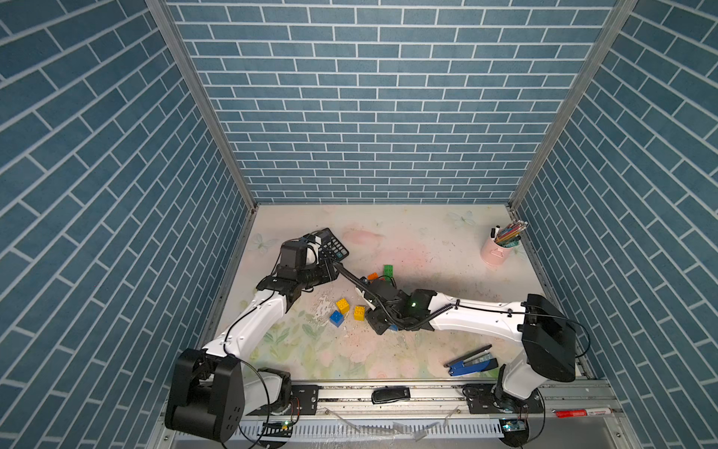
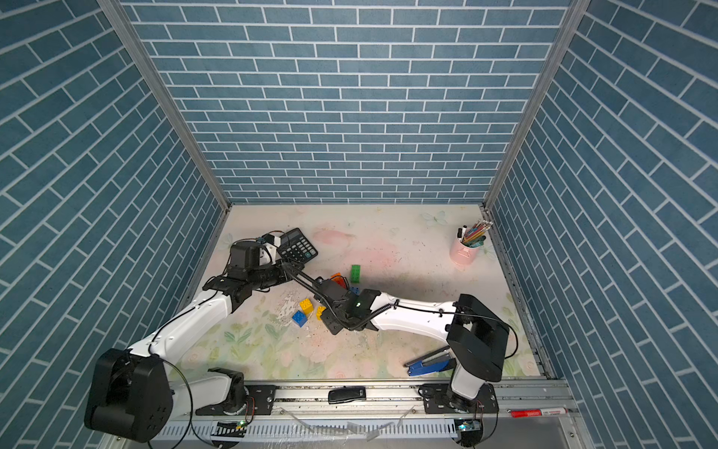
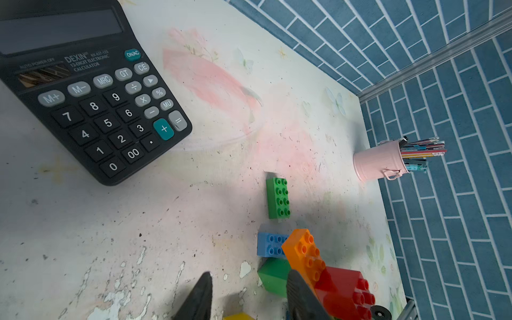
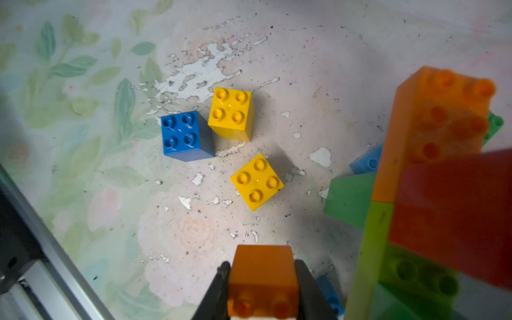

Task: Assemble a fork with lego
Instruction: Adjust the lego brick at the center of the board.

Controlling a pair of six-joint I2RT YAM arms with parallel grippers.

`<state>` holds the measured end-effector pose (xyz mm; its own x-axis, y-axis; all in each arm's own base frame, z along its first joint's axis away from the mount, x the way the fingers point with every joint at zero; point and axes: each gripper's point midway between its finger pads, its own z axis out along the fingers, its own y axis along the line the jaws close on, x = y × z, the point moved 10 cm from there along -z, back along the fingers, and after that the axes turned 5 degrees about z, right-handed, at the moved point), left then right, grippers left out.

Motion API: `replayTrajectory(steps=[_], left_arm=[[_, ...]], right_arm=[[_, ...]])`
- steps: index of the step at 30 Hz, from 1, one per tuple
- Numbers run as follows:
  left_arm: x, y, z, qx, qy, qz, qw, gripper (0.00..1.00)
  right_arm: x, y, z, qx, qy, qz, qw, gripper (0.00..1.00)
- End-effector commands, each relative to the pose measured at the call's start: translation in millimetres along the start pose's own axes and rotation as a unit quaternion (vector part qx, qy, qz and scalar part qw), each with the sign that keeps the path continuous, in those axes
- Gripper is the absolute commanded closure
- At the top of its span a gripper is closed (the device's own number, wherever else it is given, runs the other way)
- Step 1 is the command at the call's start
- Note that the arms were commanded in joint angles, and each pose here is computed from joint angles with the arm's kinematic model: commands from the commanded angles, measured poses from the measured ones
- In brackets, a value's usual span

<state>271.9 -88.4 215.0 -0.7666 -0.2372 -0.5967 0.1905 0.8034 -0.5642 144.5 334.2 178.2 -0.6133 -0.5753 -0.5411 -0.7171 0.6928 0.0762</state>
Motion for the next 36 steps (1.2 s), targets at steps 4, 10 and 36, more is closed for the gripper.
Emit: replayTrajectory(steps=[4,10,36], left_arm=[[3,4,0,-0.004,0.002,-0.004,1.0,0.54],[4,5,1,-0.002,0.004,-0.004,1.0,0.54],[21,-12,39,0.011,0.08,0.028,0.996,0.51]], right_arm=[[8,-14,-1,0.097,0.009,0.003,0.995,1.0],[17,-23,-6,0.124,0.006,0.024,0.992,1.0],[17,-92,-21,0.073,-0.079,0.199,0.974,1.0]])
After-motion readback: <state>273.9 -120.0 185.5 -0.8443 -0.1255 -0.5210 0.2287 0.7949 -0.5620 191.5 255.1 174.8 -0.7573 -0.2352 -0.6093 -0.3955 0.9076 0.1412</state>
